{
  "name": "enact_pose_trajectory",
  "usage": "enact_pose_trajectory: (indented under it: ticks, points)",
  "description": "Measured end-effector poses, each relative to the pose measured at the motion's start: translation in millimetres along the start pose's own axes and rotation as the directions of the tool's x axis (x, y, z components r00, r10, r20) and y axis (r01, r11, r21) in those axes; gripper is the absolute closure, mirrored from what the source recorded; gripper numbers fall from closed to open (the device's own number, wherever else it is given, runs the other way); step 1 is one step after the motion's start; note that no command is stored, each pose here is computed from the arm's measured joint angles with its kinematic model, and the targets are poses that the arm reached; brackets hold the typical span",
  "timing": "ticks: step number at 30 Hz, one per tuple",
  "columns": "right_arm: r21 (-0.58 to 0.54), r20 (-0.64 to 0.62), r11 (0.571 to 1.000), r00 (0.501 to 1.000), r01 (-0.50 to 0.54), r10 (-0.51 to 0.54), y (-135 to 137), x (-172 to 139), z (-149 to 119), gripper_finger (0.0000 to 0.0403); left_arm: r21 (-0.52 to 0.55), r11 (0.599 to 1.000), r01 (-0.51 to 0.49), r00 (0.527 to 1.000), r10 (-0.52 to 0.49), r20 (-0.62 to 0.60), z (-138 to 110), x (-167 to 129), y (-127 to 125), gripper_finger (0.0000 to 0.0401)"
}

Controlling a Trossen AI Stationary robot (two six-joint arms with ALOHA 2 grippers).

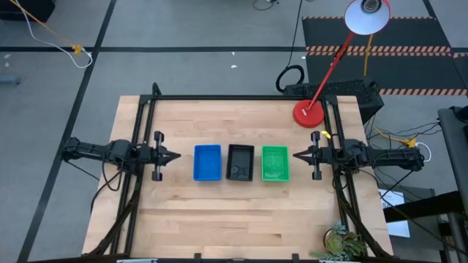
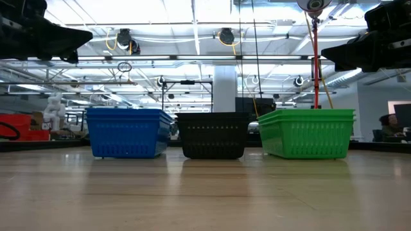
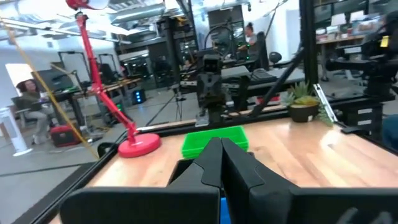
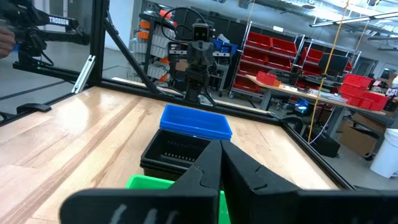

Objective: Stack baskets by color
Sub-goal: Return to Home Position

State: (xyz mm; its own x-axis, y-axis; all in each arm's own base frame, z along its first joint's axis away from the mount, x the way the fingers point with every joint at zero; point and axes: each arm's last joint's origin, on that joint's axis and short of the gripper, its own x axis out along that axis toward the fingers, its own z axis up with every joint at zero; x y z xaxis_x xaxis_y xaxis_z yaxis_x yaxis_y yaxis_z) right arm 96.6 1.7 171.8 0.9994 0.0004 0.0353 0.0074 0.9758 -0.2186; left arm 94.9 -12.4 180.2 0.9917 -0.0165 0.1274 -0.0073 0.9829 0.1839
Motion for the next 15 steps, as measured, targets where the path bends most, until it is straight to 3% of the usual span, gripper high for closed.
enact_pose_trajectory:
  ticks: [15]
  points:
    - [0.0,0.001,1.0,1.0,0.0,0.0,0.0,0.0,0.1,0.0403,0.012,0.998,0.062,0.998,-0.062,-0.018,-2.5,-0.1,-2.2,0.0392]
